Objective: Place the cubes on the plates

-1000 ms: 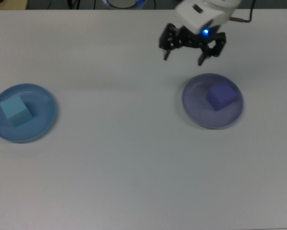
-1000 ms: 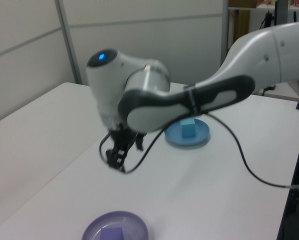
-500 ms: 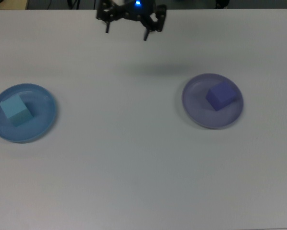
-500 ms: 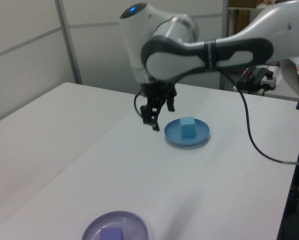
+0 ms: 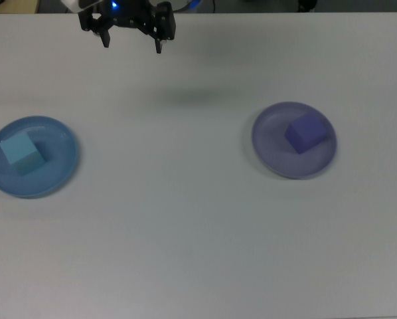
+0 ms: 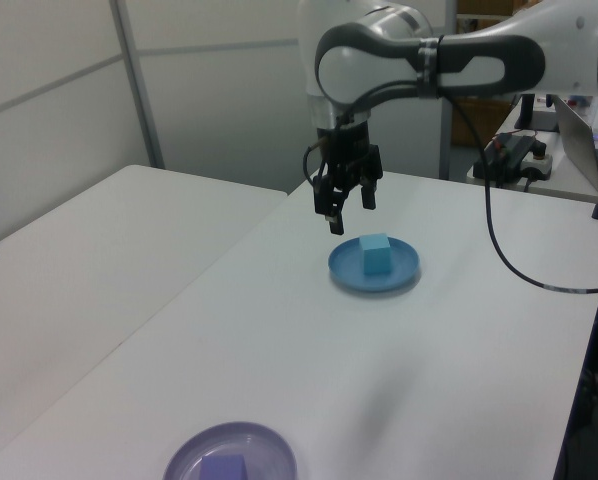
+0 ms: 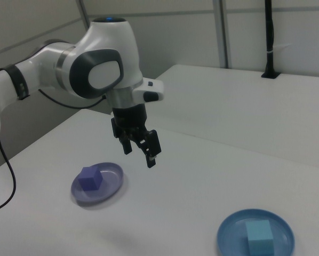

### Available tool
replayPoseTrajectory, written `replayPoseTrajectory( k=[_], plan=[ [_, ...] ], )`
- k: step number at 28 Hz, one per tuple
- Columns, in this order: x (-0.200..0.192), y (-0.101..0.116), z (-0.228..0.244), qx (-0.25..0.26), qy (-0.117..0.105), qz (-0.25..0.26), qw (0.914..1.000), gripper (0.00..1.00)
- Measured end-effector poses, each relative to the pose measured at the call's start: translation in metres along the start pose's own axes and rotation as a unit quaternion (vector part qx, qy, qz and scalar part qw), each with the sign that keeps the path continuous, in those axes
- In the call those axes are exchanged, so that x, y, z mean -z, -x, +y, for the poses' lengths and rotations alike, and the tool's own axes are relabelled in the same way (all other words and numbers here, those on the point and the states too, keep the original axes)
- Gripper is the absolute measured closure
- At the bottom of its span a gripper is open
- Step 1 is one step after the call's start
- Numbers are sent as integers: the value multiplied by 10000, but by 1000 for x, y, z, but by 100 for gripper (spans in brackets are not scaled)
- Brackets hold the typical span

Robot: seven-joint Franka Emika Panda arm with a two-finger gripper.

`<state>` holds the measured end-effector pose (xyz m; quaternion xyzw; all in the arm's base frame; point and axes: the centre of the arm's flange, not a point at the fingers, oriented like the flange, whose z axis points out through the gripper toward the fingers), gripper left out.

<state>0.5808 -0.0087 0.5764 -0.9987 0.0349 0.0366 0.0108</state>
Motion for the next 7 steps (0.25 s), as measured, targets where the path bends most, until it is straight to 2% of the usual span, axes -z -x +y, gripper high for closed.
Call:
replayPoseTrajectory(
  k=[2,4,6,7],
  plan=[
    [3,0,10,-45,-124,22,9999,0],
    [4,1,13,-45,-122,34,9999,0],
    [4,1,14,-25,-13,39,10000,0],
    [4,1,12,16,120,39,9999,0]
  ],
)
